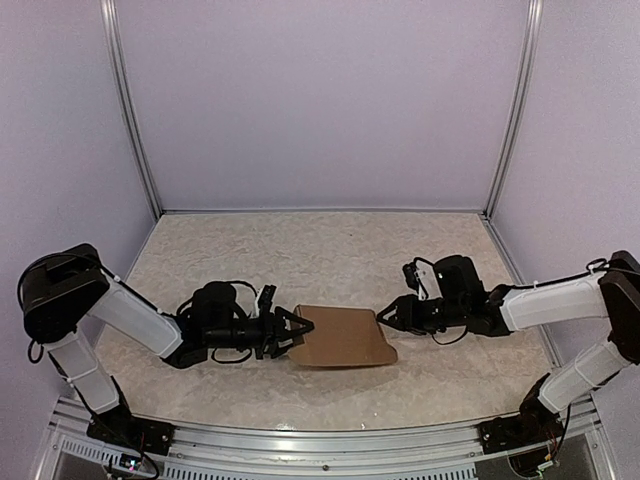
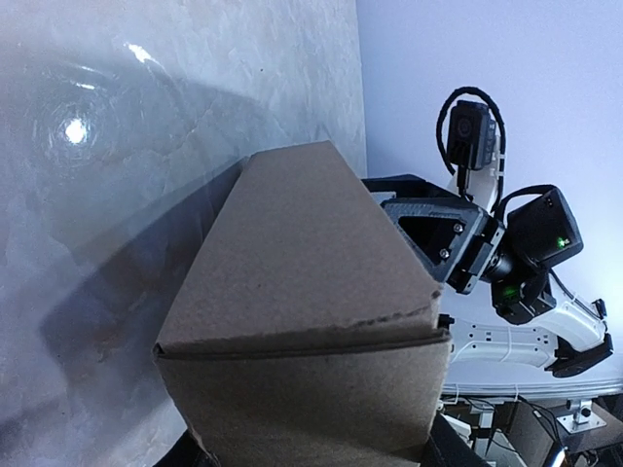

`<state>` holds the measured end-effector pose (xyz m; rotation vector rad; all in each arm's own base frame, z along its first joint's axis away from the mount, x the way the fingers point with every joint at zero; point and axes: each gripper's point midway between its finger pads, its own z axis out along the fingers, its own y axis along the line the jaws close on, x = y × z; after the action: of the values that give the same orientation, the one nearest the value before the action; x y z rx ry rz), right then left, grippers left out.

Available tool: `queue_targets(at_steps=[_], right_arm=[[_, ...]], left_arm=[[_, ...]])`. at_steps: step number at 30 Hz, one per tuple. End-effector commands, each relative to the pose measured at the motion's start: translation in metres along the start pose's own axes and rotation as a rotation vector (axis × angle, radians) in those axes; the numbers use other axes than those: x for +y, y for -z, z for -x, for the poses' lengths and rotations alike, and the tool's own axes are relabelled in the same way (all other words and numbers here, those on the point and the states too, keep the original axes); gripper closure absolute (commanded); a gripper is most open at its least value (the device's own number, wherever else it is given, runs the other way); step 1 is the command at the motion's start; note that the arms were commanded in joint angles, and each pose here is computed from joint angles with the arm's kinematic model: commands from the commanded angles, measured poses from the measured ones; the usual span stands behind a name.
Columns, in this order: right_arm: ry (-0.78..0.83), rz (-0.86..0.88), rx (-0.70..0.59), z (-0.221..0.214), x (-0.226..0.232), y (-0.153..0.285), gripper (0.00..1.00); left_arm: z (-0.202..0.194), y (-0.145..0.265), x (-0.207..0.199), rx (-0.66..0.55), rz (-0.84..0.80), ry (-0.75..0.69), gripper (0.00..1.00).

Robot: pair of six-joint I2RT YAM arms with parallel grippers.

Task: Fold the paper box

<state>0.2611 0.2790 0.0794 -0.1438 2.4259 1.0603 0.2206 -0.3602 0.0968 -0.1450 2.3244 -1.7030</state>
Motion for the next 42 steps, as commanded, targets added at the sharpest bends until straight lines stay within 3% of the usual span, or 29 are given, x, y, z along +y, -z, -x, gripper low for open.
queue_targets(at_steps=[1,9,13,24,34,35,36,37,42], right_arm=[[0.069,0.007,-0.041,0.008,0.013,0.019,0.56],[0.249,0.080,-0.100,0.016,0.043,0.056,0.53],[0.361,0.123,-0.161,0.021,0.060,0.078,0.53],[0.747,0.234,-0.324,0.024,0.117,0.118,0.49],[1.261,0.296,-0.409,0.004,0.144,0.140,0.27],[1.317,0.309,-0.411,-0.002,0.145,0.140,0.21],[1.370,0.318,-0.422,-0.007,0.146,0.140,0.06],[1.403,0.321,-0.439,-0.009,0.149,0.142,0.01],[1.546,0.291,-0.505,-0.024,0.155,0.143,0.00]], left_arm=[[0.003,0.011,-0.017,-0.006,-0.072,-0.037,0.79],[0.009,0.031,-0.048,-0.019,-0.206,-0.079,0.89],[0.015,0.044,-0.058,-0.035,-0.273,-0.063,1.00],[0.022,0.065,-0.071,-0.045,-0.384,0.044,1.00],[0.000,0.087,-0.078,0.060,-0.458,0.110,1.00],[-0.003,0.089,-0.079,0.078,-0.463,0.123,1.00],[-0.007,0.091,-0.079,0.100,-0.463,0.127,1.00],[-0.011,0.094,-0.082,0.119,-0.470,0.115,1.00],[-0.030,0.112,-0.098,0.211,-0.508,0.098,1.00]])
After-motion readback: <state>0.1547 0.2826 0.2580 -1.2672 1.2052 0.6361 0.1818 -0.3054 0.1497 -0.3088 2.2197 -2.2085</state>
